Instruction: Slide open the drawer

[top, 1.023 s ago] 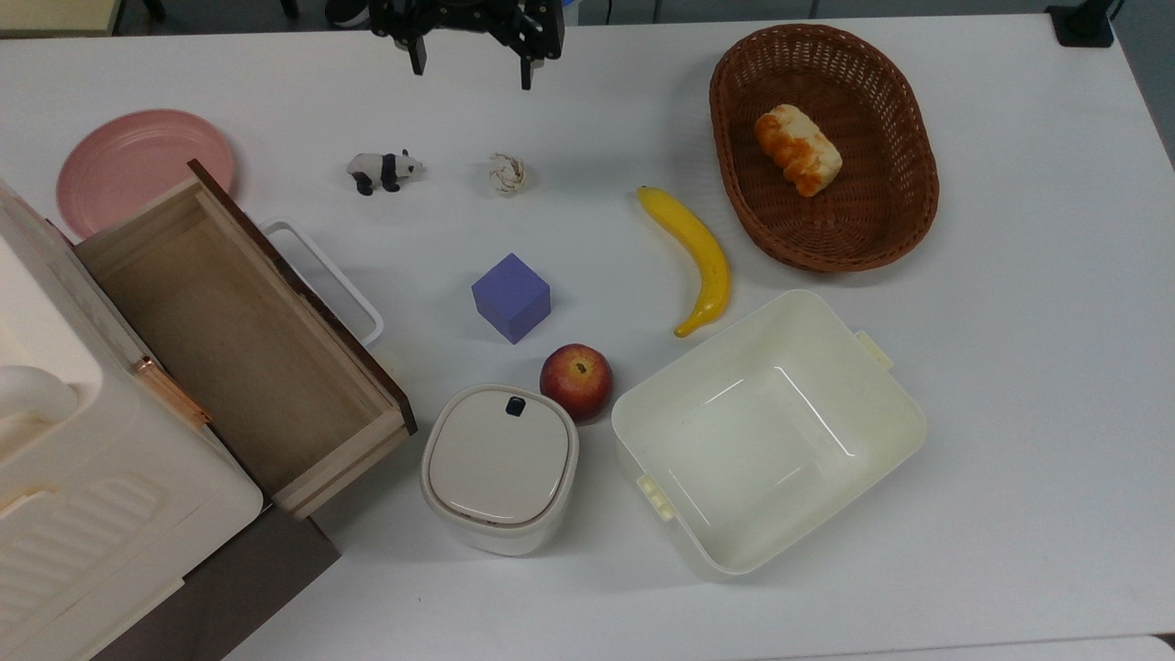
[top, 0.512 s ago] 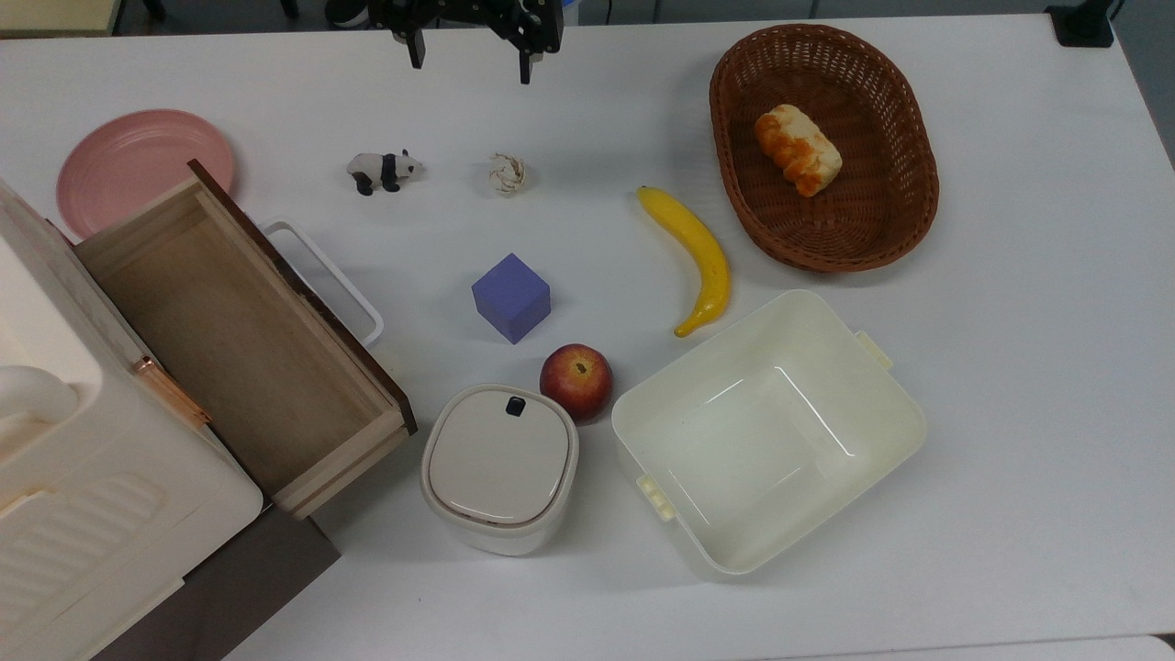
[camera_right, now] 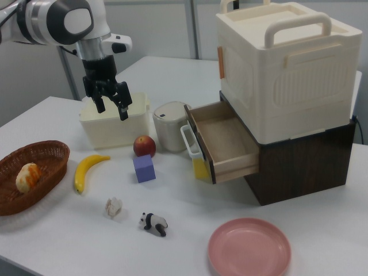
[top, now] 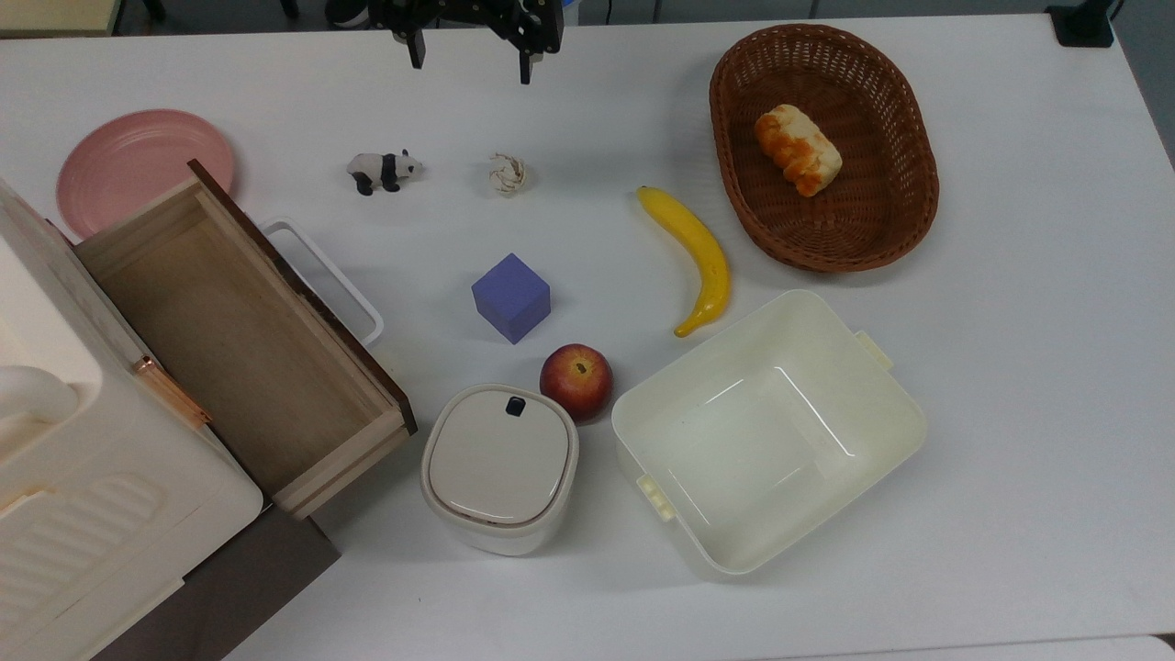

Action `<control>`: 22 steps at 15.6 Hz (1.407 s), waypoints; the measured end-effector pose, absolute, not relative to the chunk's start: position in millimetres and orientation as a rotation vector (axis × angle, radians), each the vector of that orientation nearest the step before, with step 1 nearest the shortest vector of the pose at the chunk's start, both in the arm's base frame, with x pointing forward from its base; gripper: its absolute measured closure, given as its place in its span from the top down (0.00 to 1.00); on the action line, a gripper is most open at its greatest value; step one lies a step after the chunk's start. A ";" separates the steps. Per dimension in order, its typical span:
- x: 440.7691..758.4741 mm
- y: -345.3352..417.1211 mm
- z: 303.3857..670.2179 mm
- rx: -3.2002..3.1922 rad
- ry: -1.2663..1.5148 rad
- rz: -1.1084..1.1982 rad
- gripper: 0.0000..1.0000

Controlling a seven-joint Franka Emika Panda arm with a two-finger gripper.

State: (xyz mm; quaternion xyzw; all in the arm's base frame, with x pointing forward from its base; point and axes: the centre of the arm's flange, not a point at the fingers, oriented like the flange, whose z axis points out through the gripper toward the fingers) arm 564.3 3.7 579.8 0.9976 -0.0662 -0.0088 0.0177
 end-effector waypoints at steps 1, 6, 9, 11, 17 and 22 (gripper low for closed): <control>564.3 4.7 579.8 3.099 -0.203 -0.027 1.00; 564.3 3.3 579.7 3.098 -0.208 -0.028 1.00; 564.3 3.4 579.7 3.108 -0.213 -0.029 1.00; 564.3 3.5 579.7 3.110 -0.213 -0.029 1.00; 564.3 3.4 579.7 3.111 -0.214 -0.029 1.00; 564.3 3.4 579.7 3.111 -0.214 -0.029 1.00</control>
